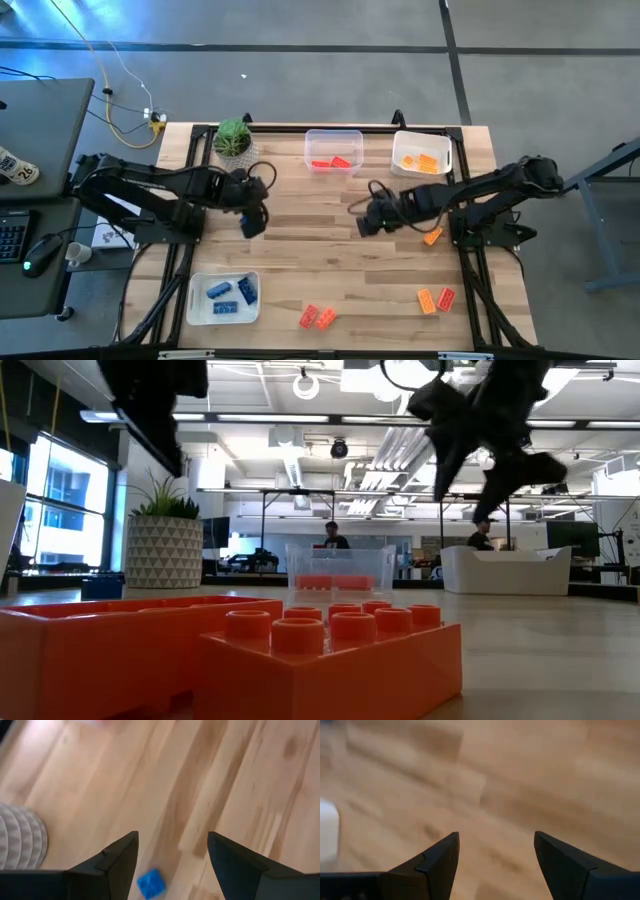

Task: Sort & place blocks by color
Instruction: Put the yellow game piece into the top white bin, then put the orange game piece into the transparent bin

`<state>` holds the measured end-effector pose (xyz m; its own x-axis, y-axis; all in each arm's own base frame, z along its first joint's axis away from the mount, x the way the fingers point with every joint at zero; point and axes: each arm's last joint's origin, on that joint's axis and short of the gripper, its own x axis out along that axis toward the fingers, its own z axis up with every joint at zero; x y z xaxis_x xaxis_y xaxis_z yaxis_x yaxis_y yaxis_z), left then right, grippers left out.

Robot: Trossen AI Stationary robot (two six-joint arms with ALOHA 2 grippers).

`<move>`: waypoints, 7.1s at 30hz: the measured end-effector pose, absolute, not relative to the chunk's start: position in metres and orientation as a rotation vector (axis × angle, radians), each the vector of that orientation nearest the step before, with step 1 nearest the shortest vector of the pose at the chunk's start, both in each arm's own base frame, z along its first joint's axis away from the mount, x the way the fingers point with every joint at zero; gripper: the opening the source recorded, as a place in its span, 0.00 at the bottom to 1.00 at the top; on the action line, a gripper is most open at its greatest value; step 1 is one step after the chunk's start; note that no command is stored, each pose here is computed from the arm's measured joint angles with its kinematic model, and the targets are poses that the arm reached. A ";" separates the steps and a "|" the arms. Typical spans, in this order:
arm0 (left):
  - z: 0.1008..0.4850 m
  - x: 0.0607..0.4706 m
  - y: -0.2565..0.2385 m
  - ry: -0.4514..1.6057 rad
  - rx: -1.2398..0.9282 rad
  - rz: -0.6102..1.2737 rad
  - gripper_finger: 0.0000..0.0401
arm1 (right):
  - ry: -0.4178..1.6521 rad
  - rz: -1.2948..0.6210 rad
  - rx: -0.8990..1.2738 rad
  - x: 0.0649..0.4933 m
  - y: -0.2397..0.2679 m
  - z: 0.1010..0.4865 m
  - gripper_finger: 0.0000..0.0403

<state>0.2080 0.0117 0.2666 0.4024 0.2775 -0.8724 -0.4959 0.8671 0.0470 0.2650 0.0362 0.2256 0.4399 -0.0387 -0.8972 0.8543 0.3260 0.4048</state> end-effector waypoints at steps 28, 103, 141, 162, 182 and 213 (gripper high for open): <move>0.289 0.234 0.051 0.700 -0.129 0.437 0.56 | 1.234 -0.805 1.177 0.176 0.175 0.219 0.60; 0.279 0.225 0.044 0.804 -0.495 0.462 0.56 | 0.744 -1.275 0.552 0.201 -0.013 0.255 0.29; 0.274 0.222 -0.014 0.858 -0.678 0.485 0.56 | 0.950 -1.346 0.485 0.193 -0.140 0.240 0.60; 0.264 0.202 -0.027 1.006 -0.610 0.624 0.56 | 0.646 -0.549 0.556 0.269 -0.073 0.262 0.60; 0.265 0.202 -0.025 0.994 -0.532 0.624 0.56 | 0.207 0.028 0.499 0.302 0.032 0.310 0.60; 0.253 0.199 -0.024 0.964 -0.815 0.781 0.56 | 0.456 0.531 0.021 0.349 0.161 0.282 0.60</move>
